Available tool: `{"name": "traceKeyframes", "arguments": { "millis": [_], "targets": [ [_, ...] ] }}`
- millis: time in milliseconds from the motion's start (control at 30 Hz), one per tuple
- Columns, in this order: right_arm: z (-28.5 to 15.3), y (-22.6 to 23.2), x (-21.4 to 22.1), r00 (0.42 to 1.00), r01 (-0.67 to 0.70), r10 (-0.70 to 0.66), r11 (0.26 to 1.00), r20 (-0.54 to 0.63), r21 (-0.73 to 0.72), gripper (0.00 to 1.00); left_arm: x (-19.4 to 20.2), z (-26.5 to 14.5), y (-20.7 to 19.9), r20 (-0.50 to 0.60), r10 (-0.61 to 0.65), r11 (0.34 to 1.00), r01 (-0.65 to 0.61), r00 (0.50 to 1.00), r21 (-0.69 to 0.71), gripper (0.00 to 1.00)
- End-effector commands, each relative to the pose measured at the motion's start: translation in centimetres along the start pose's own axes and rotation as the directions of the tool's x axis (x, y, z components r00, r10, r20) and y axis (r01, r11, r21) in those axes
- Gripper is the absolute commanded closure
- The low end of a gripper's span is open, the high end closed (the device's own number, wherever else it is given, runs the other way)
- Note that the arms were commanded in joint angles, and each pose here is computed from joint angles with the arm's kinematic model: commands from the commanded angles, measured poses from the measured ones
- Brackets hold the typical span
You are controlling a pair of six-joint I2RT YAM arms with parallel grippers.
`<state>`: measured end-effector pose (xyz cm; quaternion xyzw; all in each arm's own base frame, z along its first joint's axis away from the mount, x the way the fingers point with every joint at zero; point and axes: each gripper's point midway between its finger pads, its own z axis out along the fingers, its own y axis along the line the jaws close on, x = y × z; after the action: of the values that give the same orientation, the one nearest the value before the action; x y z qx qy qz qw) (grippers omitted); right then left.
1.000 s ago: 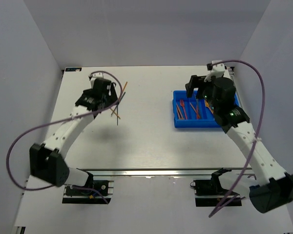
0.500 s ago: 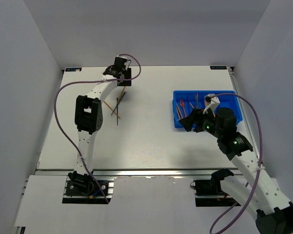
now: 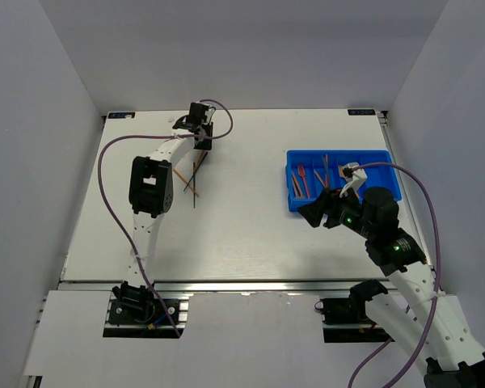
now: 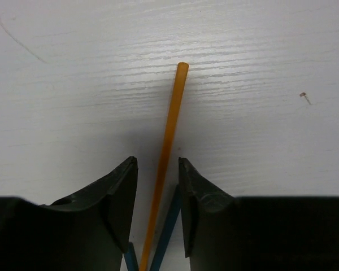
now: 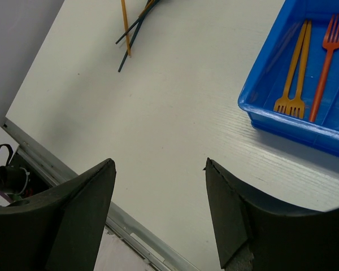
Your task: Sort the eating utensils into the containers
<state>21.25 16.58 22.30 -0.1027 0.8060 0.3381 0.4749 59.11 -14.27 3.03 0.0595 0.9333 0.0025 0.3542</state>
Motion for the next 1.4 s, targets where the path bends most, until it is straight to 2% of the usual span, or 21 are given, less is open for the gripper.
{"name": "traceKeyframes", "arguments": {
  "millis": [0, 267, 367, 467, 533, 800, 933, 967, 1033, 1067, 1133, 1167, 1200, 1233, 1367],
  "targets": [
    [-0.5, 1.3, -0.9, 1.000, 0.016, -0.015, 0.999, 0.026, -0.051, 0.30, -0.1, 1.0, 0.3, 0.009, 0.007, 1.000, -0.007, 1.000, -0.006, 0.56],
    [-0.3, 1.4, -1.0, 1.000, 0.013, -0.012, 0.998, 0.025, -0.059, 0.32, 2.4, 3.7, 1.6, -0.048, -0.006, 1.000, 0.005, 0.999, -0.029, 0.70],
    [-0.3, 1.5, -0.9, 1.000, 0.011, -0.010, 0.998, 0.025, -0.067, 0.32, 2.4, 4.0, 1.5, -0.046, -0.011, 1.000, 0.010, 0.999, -0.019, 0.80],
    [-0.2, 1.3, -0.7, 1.000, 0.007, -0.006, 0.998, 0.022, -0.060, 0.32, 2.1, 4.1, 2.0, -0.040, -0.008, 1.000, 0.007, 0.999, -0.029, 0.97],
    [-0.2, 1.3, -0.6, 1.000, 0.004, -0.003, 0.998, 0.019, -0.062, 0.32, 1.3, 3.8, 2.7, -0.021, -0.007, 0.999, 0.006, 1.000, -0.039, 1.00],
    [0.5, 1.0, 0.3, 1.000, -0.026, 0.026, 0.997, 0.005, -0.070, 0.33, -2.4, 1.4, 3.2, 0.062, -0.046, 0.998, 0.048, 0.997, -0.028, 1.00],
    [1.2, 1.3, 0.2, 1.000, -0.018, 0.019, 0.995, 0.006, -0.099, 0.33, -5.5, -2.6, 2.2, 0.127, -0.138, 0.990, 0.134, 0.982, 0.035, 1.00],
    [1.3, 1.4, 0.2, 1.000, -0.012, 0.013, 0.994, 0.007, -0.109, 0.33, -7.7, -5.4, 1.8, 0.179, -0.159, 0.987, 0.150, 0.971, 0.064, 1.00],
    [1.8, 1.4, -0.4, 1.000, 0.000, 0.002, 0.993, 0.019, -0.117, 0.33, -8.1, -7.3, 0.9, 0.201, -0.210, 0.976, 0.191, 0.957, 0.107, 1.00],
    [2.1, 1.8, -0.6, 1.000, 0.007, -0.004, 0.990, 0.021, -0.138, 0.33, -10.1, -10.6, 0.1, 0.255, -0.226, 0.970, 0.193, 0.940, 0.148, 1.00],
    [2.8, 2.8, -1.4, 0.999, -0.002, 0.010, 0.980, 0.035, -0.200, 0.33, -10.1, -12.5, -0.6, 0.266, -0.294, 0.950, 0.249, 0.918, 0.188, 1.00],
    [3.5, 3.2, -1.3, 0.999, -0.012, 0.019, 0.973, 0.025, -0.232, 0.32, -11.4, -15.7, -1.6, 0.296, -0.323, 0.935, 0.254, 0.899, 0.248, 1.00],
    [3.7, 3.8, -1.6, 0.999, -0.022, 0.029, 0.964, 0.023, -0.265, 0.32, -10.2, -15.9, -2.1, 0.276, -0.381, 0.911, 0.308, 0.883, 0.273, 1.00],
    [4.0, 4.4, -2.6, 0.998, -0.012, 0.029, 0.955, 0.051, -0.295, 0.32, -9.9, -17.0, -2.9, 0.266, -0.405, 0.893, 0.316, 0.875, 0.321, 1.00],
    [6.4, 5.9, -3.7, 0.998, -0.047, 0.060, 0.941, 0.027, -0.335, 0.32, -7.8, -22.3, -6.9, 0.246, -0.509, 0.808, 0.361, 0.825, 0.465, 1.00]
  ]
}}
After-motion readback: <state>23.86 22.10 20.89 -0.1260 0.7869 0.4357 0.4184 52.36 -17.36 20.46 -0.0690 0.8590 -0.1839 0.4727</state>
